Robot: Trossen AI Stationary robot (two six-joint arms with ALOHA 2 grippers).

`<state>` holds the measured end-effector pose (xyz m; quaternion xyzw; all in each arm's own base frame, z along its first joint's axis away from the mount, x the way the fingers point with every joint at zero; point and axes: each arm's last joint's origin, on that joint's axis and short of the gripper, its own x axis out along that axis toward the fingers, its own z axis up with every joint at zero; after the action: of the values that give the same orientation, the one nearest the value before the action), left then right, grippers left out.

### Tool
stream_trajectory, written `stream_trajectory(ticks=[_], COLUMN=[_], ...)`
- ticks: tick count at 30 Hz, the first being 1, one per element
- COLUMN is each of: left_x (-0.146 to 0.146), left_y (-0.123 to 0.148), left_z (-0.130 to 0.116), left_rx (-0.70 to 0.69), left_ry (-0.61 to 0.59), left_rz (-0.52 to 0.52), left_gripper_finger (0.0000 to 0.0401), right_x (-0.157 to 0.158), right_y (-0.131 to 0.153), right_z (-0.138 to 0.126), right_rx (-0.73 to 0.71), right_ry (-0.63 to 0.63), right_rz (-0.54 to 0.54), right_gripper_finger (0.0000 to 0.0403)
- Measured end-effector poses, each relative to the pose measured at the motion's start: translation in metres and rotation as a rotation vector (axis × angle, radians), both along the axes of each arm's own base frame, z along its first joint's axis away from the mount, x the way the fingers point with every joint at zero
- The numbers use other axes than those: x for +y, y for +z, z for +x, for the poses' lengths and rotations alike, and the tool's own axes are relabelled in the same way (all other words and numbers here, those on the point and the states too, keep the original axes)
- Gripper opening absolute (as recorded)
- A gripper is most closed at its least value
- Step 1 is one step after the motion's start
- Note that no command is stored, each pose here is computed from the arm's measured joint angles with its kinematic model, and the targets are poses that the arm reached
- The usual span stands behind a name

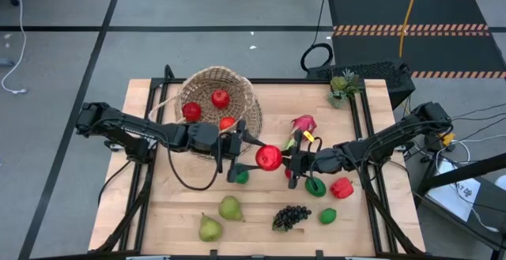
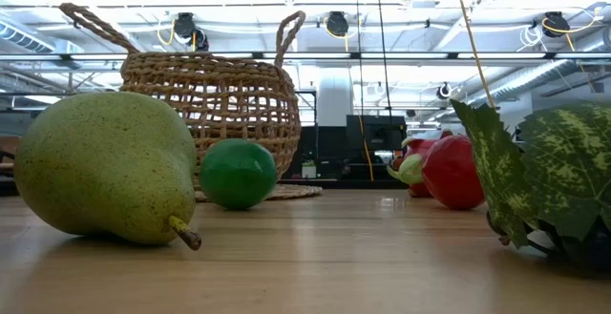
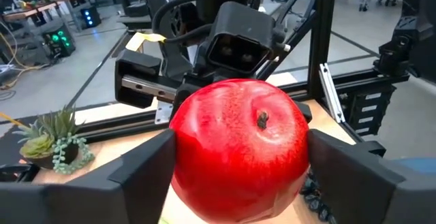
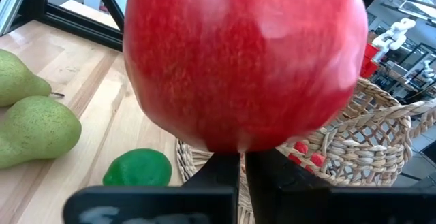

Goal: Build produce basket
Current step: Put the apple into the basket

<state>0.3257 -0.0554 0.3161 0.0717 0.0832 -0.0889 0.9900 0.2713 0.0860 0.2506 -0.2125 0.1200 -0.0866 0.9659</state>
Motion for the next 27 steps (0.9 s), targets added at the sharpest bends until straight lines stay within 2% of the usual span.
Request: stream_trajectory(ticks=[4, 9, 13, 20, 27], left_x=[0.0, 0.0, -0.002, -0.012, -0.011], left_y=[0.0, 0.0, 0.0, 0.0, -0.004], left_z=[0.0, 0.0, 0.0, -0.003, 0.002], left_rx=[-0.001, 0.0, 0.002, -0.005, -0.007], left_ry=[0.0, 0.002, -0.003, -0.021, 0.041], left_rz=[0.001, -0.01, -0.002, 0.03, 0.058], left_gripper_finger=[0.0285, 0.0284, 0.0309, 0.0392, 0.0388], right_x=[0.0, 0.0, 0.0, 0.0, 0.001], right_y=[0.0, 0.001, 0.002, 0.005, 0.006], right_z=[0.0, 0.0, 0.001, 0.001, 0.001], right_rx=[0.0, -0.015, -0.025, -0.052, -0.068], right_ry=[0.0, 0.0, 0.0, 0.002, 0.0], right_rz=[0.0, 0.006, 0.009, 0.02, 0.033], right_gripper_finger=[0.0004, 0.0004, 0.0004, 0.0004, 0.0004])
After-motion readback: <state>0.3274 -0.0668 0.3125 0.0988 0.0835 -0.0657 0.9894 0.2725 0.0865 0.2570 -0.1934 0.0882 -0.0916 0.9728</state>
